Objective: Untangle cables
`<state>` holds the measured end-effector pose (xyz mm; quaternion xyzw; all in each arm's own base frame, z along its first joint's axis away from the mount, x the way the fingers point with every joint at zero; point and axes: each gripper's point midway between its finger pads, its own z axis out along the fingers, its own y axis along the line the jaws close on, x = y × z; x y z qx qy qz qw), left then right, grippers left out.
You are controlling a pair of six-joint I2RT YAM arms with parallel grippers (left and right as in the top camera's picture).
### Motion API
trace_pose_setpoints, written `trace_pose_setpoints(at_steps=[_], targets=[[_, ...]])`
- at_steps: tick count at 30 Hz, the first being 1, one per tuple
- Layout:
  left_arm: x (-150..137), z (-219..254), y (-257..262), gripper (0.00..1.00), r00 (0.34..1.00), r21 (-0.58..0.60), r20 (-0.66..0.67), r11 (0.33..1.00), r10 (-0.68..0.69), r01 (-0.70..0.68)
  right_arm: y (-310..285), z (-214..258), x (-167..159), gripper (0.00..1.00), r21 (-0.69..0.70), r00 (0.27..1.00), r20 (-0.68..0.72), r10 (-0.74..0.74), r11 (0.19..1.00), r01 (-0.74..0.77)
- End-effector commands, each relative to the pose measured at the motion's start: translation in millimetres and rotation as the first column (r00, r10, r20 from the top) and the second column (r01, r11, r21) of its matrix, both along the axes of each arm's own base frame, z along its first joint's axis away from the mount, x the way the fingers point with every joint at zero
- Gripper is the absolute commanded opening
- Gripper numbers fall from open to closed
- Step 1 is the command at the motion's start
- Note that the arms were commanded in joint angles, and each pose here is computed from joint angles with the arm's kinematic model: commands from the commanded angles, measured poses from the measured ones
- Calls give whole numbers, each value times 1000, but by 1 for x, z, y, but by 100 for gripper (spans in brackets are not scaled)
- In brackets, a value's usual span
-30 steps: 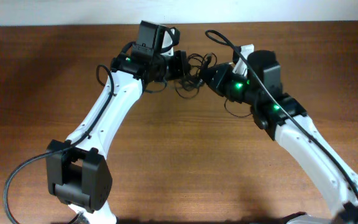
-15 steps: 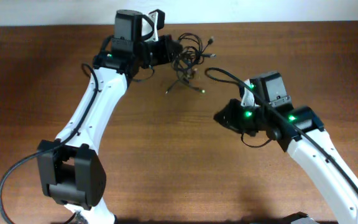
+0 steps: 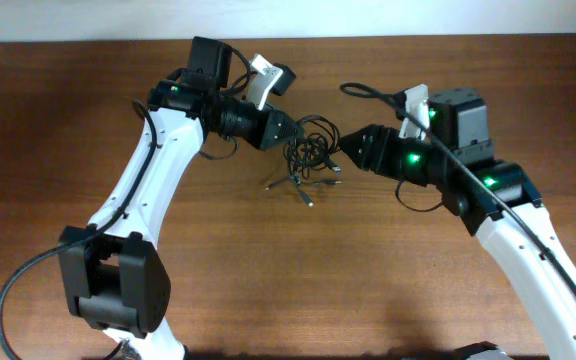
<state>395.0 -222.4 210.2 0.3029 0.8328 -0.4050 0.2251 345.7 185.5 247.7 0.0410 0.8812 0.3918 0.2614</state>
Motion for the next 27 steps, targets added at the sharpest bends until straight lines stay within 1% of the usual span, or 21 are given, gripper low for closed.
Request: trace_pose_setpoints(at_steps=[1,2,3,4,6,10,13,16,17,18,19,20,21,22,23,24,27], targets=[[-2,33,0,0,991,-38,124,998,-48,53,8,17,-6,67,-3,989,94,117,993,-118],[-4,41,-2,0,992,-76,114,995,-53,62,9,14,-6,69,-37,982,119,144,989,-140],[-10,55,-8,0,990,-148,110,984,-83,99,9,10,-6,71,-58,978,127,164,986,-158],[-13,65,-10,0,992,-195,90,975,-91,107,9,6,-5,71,-72,975,129,178,983,-170],[-16,79,-12,0,996,-264,24,960,-89,92,10,-7,1,72,-87,976,110,189,980,-180],[-20,81,-13,0,996,-287,-33,955,-87,74,16,-18,18,72,-94,970,134,202,977,-190],[-21,81,-15,0,992,-294,-108,955,-69,35,24,-16,25,71,-101,964,172,205,977,-190],[-29,81,-26,0,985,-296,-153,955,-83,34,19,-20,39,69,-146,981,169,93,987,-68],[-32,81,-31,0,981,-297,-171,954,-90,36,14,-22,45,64,-162,986,162,28,987,-1],[-35,81,-35,0,978,-297,-186,954,-95,36,0,-28,52,55,-184,988,133,-85,977,109],[-38,83,-38,0,975,-308,-195,950,-109,44,-16,-34,57,50,-209,974,103,-203,953,221],[-40,86,-39,0,973,-323,-197,945,-123,54,-35,-40,61,47,-245,945,93,-314,912,328],[-41,88,-38,0,971,-335,-199,940,-131,58,-42,-41,63,44,-262,930,95,-354,892,367],[-41,91,-36,0,970,-351,-201,934,-138,60,-55,-43,65,43,-288,910,104,-400,864,413],[-40,93,-32,0,969,-364,-202,930,-139,58,-63,-45,67,39,-294,902,100,-419,854,429],[-34,94,-24,0,972,-369,-203,929,-120,38,-75,-47,67,33,-303,892,88,-444,841,449],[-18,94,2,0,978,-369,-200,929,-52,-26,-112,-62,60,22,-337,853,3,-523,802,493]])
